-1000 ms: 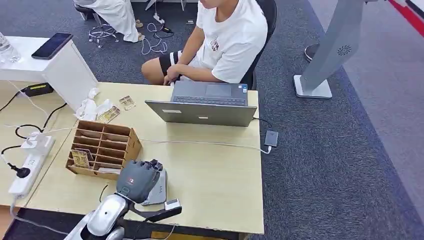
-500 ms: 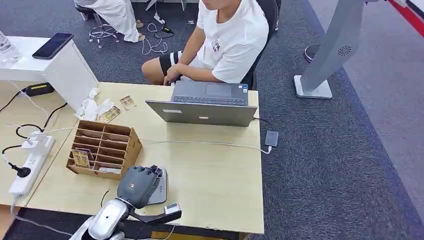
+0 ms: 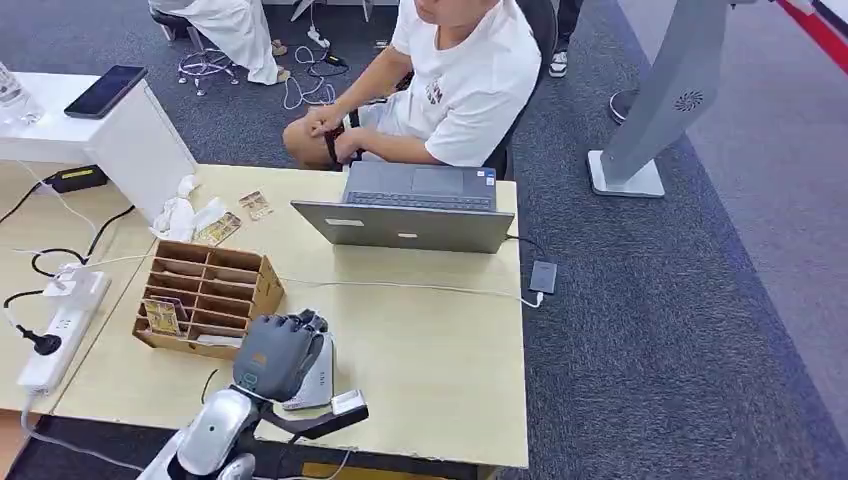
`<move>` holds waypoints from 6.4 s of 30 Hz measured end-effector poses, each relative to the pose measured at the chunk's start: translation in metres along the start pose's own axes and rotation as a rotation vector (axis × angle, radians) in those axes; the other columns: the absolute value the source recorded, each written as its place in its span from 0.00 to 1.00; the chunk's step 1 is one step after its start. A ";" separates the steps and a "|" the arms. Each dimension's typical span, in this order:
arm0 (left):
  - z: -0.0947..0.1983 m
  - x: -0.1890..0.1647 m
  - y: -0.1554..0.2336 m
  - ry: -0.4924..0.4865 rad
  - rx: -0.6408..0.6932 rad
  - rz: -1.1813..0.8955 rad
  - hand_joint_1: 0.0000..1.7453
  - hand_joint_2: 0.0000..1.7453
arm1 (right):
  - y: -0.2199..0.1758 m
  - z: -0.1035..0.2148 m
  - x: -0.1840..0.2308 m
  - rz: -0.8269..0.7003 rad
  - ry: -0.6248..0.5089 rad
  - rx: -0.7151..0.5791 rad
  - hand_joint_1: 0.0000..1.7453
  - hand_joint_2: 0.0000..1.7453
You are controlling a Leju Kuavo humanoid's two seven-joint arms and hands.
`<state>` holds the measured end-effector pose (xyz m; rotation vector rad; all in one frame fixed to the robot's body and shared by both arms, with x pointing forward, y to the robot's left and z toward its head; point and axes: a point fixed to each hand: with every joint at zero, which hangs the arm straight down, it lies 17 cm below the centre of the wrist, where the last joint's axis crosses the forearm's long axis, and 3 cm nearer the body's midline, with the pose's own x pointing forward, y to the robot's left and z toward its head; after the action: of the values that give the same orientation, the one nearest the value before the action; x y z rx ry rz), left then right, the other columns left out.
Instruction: Pass the card to the sensor for recognition and then transmit it.
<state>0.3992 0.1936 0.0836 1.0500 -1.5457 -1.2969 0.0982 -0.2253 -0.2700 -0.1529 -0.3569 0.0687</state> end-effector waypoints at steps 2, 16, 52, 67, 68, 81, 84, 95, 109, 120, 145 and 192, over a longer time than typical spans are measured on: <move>-0.003 0.002 0.009 -0.001 0.029 0.011 1.00 1.00 | 0.000 0.000 0.000 0.004 -0.002 0.000 0.00 1.00; -0.045 -0.008 0.150 -0.038 0.445 0.059 1.00 1.00 | 0.002 0.000 0.002 0.042 -0.016 0.013 0.00 1.00; -0.120 -0.095 0.243 0.070 0.563 -0.143 0.00 1.00 | 0.003 -0.001 0.003 0.092 -0.020 0.040 0.00 1.00; -0.027 -0.046 0.177 -0.038 0.514 -0.052 0.00 1.00 | -0.006 -0.001 -0.002 0.014 -0.001 -0.005 0.00 1.00; -0.008 -0.042 0.160 -0.046 0.475 -0.068 0.00 1.00 | -0.008 -0.001 -0.004 0.002 0.005 -0.014 0.00 1.00; 0.138 -0.079 0.058 0.000 -0.017 -0.200 0.00 1.00 | -0.013 0.000 -0.015 -0.069 0.034 -0.040 0.00 1.00; 0.145 -0.082 0.054 -0.007 -0.047 -0.210 0.00 1.00 | -0.013 0.000 -0.016 -0.074 0.036 -0.039 0.00 1.00; 0.149 -0.124 0.029 0.085 -0.204 -0.201 0.00 1.00 | -0.012 0.000 -0.015 -0.060 0.037 -0.037 0.00 1.00; 0.099 -0.190 0.026 0.245 -0.205 -0.227 0.00 1.00 | -0.004 0.001 -0.014 -0.015 0.038 0.017 0.00 1.00; 0.086 -0.198 0.024 0.279 -0.195 -0.201 0.00 1.00 | -0.004 0.000 -0.014 -0.006 0.039 0.022 0.00 1.00; 0.058 -0.175 0.006 0.259 -0.216 -0.173 0.00 1.00 | -0.001 0.001 -0.011 0.016 0.026 0.040 0.00 1.00; 0.081 -0.193 -0.031 0.319 -0.313 -0.126 1.00 1.00 | -0.003 0.000 -0.008 0.063 0.014 0.038 0.00 1.00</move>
<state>0.3818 0.3963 0.0272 1.1009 -1.0162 -1.3296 0.0906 -0.2288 -0.2729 -0.1264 -0.3366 0.1363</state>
